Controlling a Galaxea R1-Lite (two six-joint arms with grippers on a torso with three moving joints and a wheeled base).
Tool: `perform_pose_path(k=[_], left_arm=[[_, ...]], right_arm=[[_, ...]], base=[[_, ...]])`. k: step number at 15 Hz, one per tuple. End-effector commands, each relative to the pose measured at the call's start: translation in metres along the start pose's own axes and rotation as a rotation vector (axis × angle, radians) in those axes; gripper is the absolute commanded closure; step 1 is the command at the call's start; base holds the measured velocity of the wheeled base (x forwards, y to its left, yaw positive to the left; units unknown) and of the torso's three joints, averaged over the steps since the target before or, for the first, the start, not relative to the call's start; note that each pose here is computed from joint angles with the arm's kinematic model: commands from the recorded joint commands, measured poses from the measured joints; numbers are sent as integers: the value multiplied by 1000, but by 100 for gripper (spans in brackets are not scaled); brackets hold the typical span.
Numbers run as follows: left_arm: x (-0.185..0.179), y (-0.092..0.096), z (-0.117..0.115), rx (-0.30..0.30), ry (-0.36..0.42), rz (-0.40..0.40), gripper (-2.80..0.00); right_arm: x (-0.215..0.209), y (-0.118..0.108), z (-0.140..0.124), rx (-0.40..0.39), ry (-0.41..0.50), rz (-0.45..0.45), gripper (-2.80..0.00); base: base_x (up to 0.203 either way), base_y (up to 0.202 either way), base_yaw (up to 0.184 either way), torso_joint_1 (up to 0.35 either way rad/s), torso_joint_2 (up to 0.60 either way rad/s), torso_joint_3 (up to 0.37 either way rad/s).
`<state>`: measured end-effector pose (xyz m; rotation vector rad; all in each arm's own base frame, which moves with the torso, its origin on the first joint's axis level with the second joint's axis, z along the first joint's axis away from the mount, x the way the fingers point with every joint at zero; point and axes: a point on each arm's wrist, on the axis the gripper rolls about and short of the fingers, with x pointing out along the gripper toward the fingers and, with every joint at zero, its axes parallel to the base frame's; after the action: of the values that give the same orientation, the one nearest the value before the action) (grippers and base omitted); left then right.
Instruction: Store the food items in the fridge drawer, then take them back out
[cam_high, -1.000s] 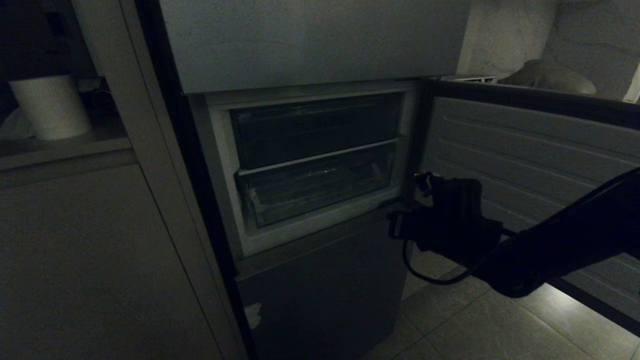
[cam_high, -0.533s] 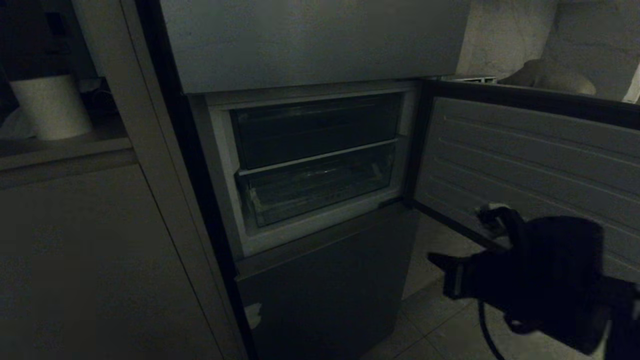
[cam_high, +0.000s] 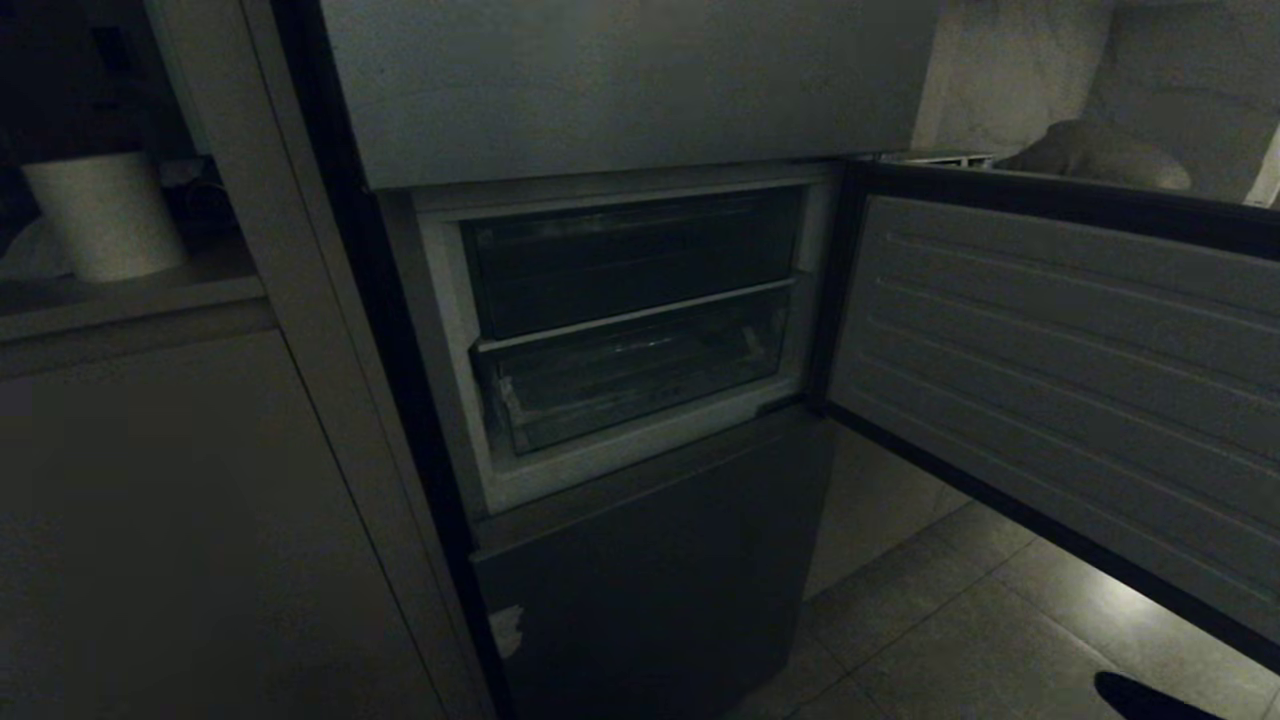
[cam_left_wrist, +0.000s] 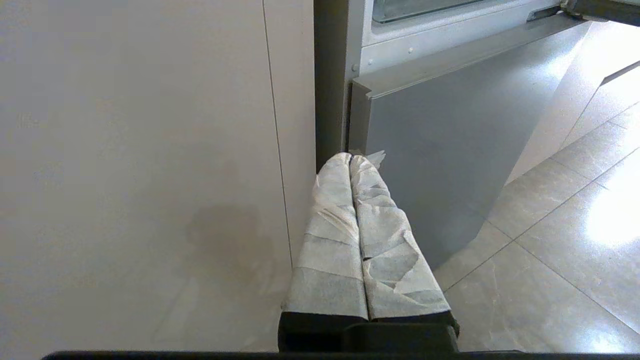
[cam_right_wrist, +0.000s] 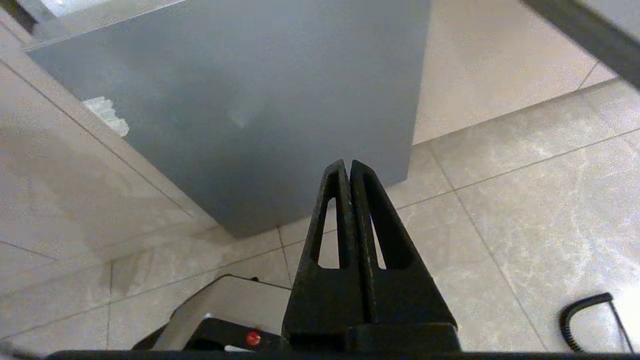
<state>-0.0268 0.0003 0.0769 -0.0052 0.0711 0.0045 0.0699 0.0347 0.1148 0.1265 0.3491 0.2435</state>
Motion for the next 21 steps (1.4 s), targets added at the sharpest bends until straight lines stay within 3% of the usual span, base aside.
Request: perform_pose_path(k=[1, 4, 6, 9, 10, 12, 13, 15, 18, 21], left_arm=[[0, 0, 0, 0, 3, 0, 0], [0, 0, 0, 0, 1, 0, 0], [0, 0, 0, 0, 2, 0, 0], [0, 0, 0, 0, 1, 0, 0], [0, 0, 0, 0, 1, 0, 0], [0, 0, 0, 0, 2, 0, 0], [0, 0, 0, 0, 3, 0, 0], [0, 0, 0, 0, 2, 0, 0], [0, 0, 0, 0, 3, 0, 0], [0, 0, 0, 0, 3, 0, 0]], right_arm=[[-40, -13, -10, 21, -129, 28, 0], [-64, -23, -26, -17, -175, 35, 0], [-67, -28, -39, -82, -143, 2, 0], [-68, -28, -40, -91, -109, 19, 0], [-68, -27, -40, -98, -93, 40, 0], [-69, -25, -42, -128, -45, 182, 0], [-67, -24, -48, -188, -13, 240, 0], [-67, -26, -52, -232, 68, 197, 0], [-64, -25, -51, -197, 103, 62, 0], [-67, -25, -53, -186, 58, -24, 0]], base=[[0, 0, 0, 0, 0, 0], [0, 0, 0, 0, 0, 0], [0, 0, 0, 0, 0, 0], [0, 0, 0, 0, 0, 0], [0, 0, 0, 0, 0, 0], [0, 0, 0, 0, 0, 0], [0, 0, 0, 0, 0, 0], [0, 0, 0, 0, 0, 0], [0, 0, 0, 0, 0, 0], [0, 0, 0, 0, 0, 0]])
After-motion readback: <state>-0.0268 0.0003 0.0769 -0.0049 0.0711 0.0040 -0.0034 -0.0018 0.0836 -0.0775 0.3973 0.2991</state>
